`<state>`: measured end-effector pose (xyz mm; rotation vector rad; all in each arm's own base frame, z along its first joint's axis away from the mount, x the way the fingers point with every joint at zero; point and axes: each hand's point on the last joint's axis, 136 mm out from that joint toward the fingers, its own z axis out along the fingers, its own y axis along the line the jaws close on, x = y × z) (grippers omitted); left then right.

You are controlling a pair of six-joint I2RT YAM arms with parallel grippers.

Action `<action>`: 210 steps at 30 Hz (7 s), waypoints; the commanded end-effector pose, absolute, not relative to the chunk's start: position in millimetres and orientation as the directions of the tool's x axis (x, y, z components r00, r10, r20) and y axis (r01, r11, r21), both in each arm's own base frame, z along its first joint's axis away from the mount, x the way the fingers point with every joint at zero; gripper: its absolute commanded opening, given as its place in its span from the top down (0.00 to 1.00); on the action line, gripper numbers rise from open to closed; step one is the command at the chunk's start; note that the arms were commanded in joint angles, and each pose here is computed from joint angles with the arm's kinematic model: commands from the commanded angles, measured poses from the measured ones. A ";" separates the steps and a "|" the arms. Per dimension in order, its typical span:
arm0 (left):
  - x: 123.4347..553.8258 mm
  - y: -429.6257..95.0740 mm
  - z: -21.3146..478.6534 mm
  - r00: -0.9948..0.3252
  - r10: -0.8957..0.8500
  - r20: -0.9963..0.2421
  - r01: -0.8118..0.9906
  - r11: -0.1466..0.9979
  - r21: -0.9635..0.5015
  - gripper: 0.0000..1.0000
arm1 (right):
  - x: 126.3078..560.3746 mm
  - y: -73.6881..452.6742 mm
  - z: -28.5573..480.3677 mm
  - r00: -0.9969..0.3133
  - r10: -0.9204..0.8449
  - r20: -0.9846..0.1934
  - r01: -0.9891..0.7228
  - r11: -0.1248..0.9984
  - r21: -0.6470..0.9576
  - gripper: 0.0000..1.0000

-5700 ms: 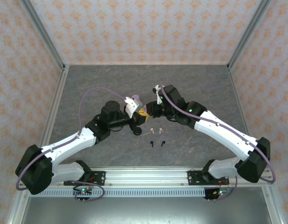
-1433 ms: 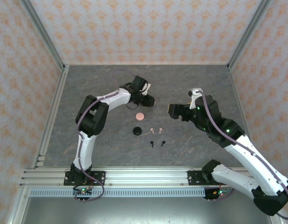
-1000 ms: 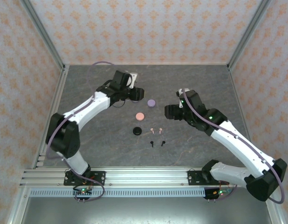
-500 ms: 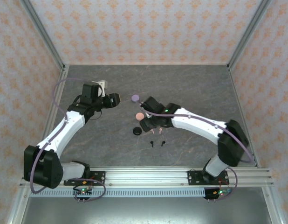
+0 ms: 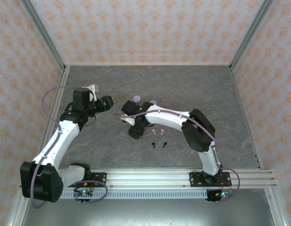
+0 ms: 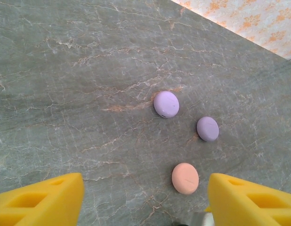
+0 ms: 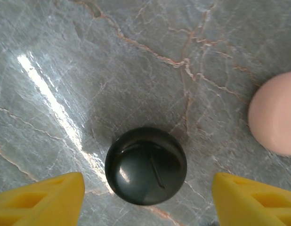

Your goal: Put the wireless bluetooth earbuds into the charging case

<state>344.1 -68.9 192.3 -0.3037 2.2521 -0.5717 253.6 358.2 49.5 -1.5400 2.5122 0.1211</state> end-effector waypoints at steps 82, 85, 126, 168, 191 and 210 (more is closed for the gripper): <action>270.5 -247.2 327.2 -0.629 -0.156 -0.762 0.660 0.412 -0.629 0.53 | 260.2 319.5 307.4 0.213 -0.688 -0.694 -0.734 0.356 -0.579 0.58; 270.6 -249.5 325.6 -0.631 -0.147 -0.762 0.662 0.409 -0.627 0.55 | 260.0 321.0 308.2 0.214 -0.682 -0.699 -0.735 0.359 -0.575 0.58; 237.9 -246.7 322.8 -0.142 0.129 -0.981 0.910 0.408 -0.077 1.00 | 221.2 272.3 356.8 -0.171 -0.122 -0.978 -0.878 0.469 0.095 0.23; 227.4 -263.9 312.2 -0.102 0.240 -0.965 0.942 0.334 -0.017 1.00 | 255.7 272.6 352.2 -0.277 -0.150 -0.949 -0.805 0.576 0.144 0.24; 197.3 -233.1 289.6 -0.187 0.235 -0.954 0.906 0.416 -0.075 1.00 | 222.0 241.5 183.5 -0.855 -0.217 -0.471 -0.415 0.830 0.371 0.50; 182.1 -226.0 283.2 -0.200 0.269 -0.942 0.914 0.399 -0.080 1.00 | 186.1 275.6 56.5 -0.950 -0.310 -0.033 -0.310 0.926 0.216 0.54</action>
